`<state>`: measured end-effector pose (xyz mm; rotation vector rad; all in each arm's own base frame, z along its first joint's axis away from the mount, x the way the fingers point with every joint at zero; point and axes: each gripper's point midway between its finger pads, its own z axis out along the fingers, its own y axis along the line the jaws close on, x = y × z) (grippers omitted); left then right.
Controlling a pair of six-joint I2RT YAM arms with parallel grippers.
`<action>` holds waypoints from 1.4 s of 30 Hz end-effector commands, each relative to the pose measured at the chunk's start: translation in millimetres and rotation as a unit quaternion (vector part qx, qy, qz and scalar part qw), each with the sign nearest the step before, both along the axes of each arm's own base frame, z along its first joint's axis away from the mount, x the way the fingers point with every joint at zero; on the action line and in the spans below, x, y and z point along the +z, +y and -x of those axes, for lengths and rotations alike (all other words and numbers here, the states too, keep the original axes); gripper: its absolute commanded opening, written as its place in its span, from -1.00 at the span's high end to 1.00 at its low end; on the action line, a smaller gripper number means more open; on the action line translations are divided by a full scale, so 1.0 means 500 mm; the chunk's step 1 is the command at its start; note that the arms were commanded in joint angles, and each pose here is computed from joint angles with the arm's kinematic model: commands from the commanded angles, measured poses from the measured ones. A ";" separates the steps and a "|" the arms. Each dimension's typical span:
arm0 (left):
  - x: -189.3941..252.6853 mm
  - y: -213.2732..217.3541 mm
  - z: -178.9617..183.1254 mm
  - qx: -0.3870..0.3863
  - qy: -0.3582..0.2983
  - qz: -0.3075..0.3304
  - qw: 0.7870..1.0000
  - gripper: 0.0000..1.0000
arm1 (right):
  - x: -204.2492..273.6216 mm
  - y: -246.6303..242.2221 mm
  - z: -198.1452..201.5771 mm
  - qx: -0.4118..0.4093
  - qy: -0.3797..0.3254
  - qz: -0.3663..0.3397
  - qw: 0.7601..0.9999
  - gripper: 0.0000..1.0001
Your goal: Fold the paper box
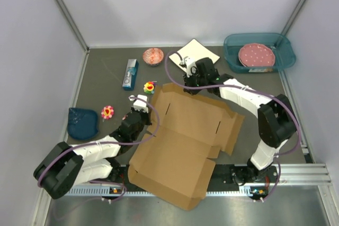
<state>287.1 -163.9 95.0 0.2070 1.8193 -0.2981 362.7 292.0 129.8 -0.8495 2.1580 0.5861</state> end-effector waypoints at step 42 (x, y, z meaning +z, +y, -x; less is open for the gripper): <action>0.190 0.021 -0.011 0.075 0.014 0.060 0.995 0.07 | 0.054 -0.037 0.060 -0.026 -0.017 0.023 0.999 1.00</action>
